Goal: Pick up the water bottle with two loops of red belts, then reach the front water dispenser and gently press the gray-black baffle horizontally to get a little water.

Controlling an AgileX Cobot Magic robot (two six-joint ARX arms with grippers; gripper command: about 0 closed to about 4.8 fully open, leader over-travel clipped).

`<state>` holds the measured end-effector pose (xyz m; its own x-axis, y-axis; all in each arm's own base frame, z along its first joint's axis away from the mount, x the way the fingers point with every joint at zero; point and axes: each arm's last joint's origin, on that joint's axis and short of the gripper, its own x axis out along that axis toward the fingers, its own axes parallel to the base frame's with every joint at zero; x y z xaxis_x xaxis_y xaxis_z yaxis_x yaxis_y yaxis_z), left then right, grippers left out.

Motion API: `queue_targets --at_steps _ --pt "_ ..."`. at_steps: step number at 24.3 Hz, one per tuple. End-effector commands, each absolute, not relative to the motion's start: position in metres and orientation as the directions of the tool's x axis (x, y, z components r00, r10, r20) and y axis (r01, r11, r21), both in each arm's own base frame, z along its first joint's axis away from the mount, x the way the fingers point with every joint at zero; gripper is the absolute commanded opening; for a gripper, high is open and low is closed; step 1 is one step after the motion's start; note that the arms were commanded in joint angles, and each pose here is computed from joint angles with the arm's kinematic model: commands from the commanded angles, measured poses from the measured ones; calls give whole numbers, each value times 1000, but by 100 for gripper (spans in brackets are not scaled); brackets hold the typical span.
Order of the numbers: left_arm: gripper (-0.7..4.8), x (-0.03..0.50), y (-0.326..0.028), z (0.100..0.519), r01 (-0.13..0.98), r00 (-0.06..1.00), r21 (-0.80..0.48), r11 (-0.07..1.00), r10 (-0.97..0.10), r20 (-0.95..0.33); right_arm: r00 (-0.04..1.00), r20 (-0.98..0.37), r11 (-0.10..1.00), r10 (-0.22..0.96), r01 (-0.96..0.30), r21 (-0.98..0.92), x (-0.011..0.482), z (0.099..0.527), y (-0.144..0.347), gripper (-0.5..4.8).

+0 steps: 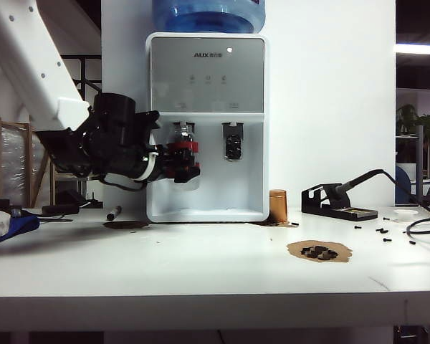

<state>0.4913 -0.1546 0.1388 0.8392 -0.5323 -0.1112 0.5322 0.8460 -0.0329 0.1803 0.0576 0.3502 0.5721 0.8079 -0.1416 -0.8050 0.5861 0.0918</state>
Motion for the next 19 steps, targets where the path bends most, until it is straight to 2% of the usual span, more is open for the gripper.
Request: queue_targets --at_steps 1,12,19 --pt "-4 488 -148 150 556 827 -28 831 -556 -86 594 -135 605 793 -793 67 182 352 58 449" --pt "-4 458 -139 150 652 748 -56 756 -653 -118 638 -159 653 753 -754 68 187 349 57 449" --pt "-4 420 -131 154 726 677 -65 685 -728 -106 587 -164 605 792 -791 89 184 348 58 449"
